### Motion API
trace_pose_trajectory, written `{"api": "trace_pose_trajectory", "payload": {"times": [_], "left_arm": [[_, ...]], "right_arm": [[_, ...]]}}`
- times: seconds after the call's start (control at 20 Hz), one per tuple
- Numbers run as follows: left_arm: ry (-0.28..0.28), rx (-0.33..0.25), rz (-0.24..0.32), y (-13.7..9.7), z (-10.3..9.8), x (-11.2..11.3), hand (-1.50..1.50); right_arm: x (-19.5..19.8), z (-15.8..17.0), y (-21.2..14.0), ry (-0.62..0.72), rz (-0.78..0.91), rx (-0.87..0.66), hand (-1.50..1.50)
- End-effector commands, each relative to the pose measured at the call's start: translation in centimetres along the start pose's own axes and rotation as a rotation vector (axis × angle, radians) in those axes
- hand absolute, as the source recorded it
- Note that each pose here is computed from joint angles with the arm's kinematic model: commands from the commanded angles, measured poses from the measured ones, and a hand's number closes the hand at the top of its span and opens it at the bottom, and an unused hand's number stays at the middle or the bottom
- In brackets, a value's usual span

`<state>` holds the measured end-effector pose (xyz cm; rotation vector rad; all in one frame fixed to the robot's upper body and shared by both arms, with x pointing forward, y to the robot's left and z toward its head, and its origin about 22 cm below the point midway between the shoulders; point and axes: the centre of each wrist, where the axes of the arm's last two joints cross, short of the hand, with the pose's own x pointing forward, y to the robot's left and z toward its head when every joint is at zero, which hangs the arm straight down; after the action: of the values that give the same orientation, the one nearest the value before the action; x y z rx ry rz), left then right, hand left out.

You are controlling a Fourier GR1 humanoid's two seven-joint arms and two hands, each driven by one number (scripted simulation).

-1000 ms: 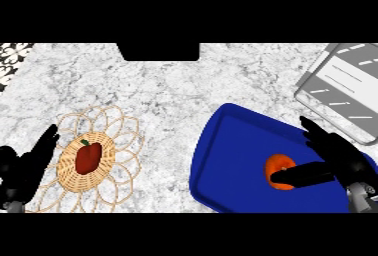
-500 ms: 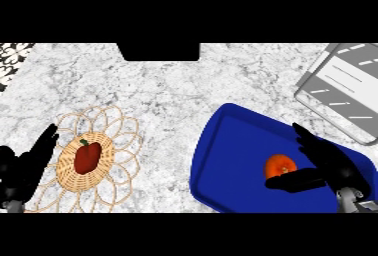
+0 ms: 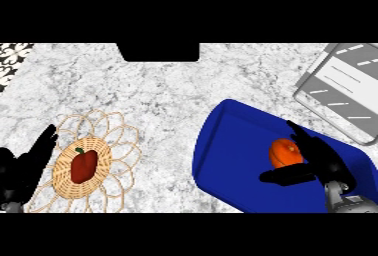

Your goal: Pick the squash from the tray and place it in the tiered basket

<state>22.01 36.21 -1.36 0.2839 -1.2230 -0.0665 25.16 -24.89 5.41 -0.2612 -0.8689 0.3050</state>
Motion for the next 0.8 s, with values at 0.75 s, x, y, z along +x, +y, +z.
{"api": "trace_pose_trajectory", "payload": {"times": [0.75], "left_arm": [[0.016, -0.026, 0.008, -1.0, 2.3, -1.7, 0.0]], "right_arm": [[1.6, -3.8, 3.5, 0.003, -0.02, 0.029, -1.5]]}}
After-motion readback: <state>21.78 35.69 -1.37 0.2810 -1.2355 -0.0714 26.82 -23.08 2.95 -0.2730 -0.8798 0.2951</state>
